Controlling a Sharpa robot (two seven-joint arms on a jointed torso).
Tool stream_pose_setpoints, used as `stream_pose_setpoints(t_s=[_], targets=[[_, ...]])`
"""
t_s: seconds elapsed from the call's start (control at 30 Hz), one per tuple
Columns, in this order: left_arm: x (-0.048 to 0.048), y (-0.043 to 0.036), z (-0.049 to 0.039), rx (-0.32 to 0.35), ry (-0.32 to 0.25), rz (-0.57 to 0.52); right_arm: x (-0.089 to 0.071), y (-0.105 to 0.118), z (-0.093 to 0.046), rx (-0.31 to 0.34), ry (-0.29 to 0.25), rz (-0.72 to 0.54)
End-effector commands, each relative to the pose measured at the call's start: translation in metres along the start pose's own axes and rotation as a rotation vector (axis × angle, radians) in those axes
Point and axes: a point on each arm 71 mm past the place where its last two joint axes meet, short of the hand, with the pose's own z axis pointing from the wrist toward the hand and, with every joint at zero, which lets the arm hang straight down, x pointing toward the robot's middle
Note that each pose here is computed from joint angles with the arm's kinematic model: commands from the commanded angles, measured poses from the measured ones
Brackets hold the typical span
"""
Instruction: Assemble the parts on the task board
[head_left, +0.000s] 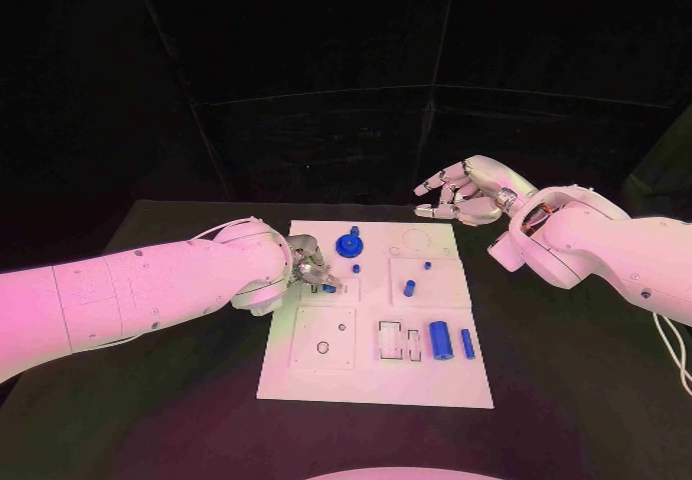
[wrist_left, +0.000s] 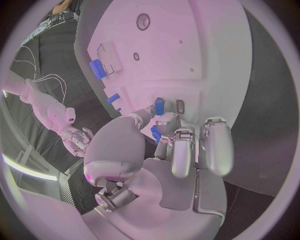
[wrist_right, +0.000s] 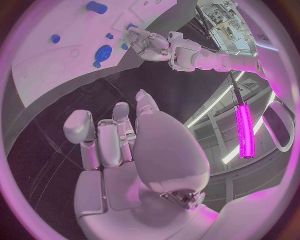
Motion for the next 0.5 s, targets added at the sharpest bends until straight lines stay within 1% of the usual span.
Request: stream_pose_setpoints(t_s=[0.03, 0.5], targets=[[0.0021, 0.0025, 0.0, -0.02, 0.024, 0.026, 0.0005, 0.0022, 0.0007, -0.015, 0.01, -0.001], [0.0017, -0.0012, 0.0041, -0.021, 0.033, 0.029, 0.0017, 0.0031, 0.0014, -0.016, 0.014, 0.0]])
